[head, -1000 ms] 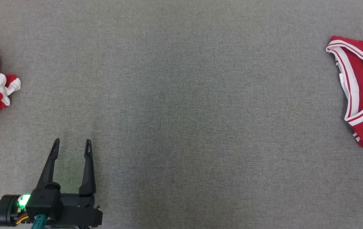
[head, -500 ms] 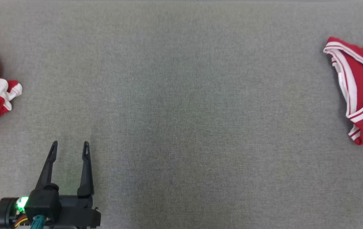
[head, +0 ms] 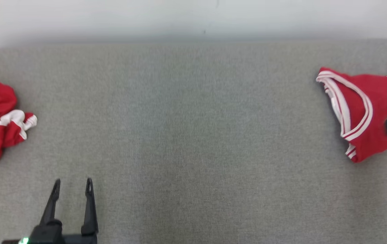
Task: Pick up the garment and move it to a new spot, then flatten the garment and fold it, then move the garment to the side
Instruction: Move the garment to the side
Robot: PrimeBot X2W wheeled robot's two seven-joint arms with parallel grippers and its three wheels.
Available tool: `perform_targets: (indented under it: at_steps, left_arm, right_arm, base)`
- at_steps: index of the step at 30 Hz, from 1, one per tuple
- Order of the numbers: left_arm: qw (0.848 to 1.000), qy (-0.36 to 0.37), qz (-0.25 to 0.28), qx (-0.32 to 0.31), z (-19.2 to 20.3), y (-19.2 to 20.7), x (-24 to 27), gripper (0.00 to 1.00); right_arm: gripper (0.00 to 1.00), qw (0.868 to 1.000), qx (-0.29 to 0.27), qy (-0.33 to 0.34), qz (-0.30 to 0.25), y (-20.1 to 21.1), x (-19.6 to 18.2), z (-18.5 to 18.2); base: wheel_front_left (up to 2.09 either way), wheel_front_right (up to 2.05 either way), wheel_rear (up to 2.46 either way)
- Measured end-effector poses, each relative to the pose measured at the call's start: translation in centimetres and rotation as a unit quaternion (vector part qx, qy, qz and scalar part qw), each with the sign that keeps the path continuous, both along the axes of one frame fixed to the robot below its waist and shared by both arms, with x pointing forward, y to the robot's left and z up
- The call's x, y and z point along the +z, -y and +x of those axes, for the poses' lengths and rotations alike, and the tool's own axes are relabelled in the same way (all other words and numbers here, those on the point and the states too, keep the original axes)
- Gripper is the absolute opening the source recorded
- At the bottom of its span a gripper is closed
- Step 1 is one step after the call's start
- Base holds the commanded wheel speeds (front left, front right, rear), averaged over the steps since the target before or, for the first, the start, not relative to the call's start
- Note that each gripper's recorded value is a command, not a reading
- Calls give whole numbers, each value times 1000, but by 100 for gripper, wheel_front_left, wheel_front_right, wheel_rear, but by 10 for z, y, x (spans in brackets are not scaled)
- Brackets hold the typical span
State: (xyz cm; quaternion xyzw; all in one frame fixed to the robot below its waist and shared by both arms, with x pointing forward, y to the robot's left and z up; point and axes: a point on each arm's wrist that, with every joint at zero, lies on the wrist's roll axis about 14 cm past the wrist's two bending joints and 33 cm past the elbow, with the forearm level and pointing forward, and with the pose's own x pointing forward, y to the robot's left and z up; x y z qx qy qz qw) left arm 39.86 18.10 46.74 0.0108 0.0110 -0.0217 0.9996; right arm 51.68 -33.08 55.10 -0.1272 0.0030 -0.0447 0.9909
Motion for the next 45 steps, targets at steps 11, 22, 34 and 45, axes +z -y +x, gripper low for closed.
perform_targets:
  at_steps: [11, 22, 34, 45]
  left_arm:
    - [1000, 18, -5, 0, -26, 2, 16, 100]
    - [999, 36, -7, 12, -44, -3, 29, 100]
    - [999, 46, -11, 15, -47, -2, 34, 100]
    - [999, 38, -10, 17, -50, -2, 29, 100]
  right_arm:
    - [100, 994, 51, 37, 86, -80, -22, -70]
    - [100, 987, 77, 29, 137, -132, -46, -130]
    - [100, 980, 104, 40, 162, -161, -44, -169]
    - [100, 982, 90, 49, 159, -155, -40, -173]
  base:
    - [0, 0, 0]
    - [0, 0, 0]
    - [0, 0, 0]
    - [0, 0, 0]
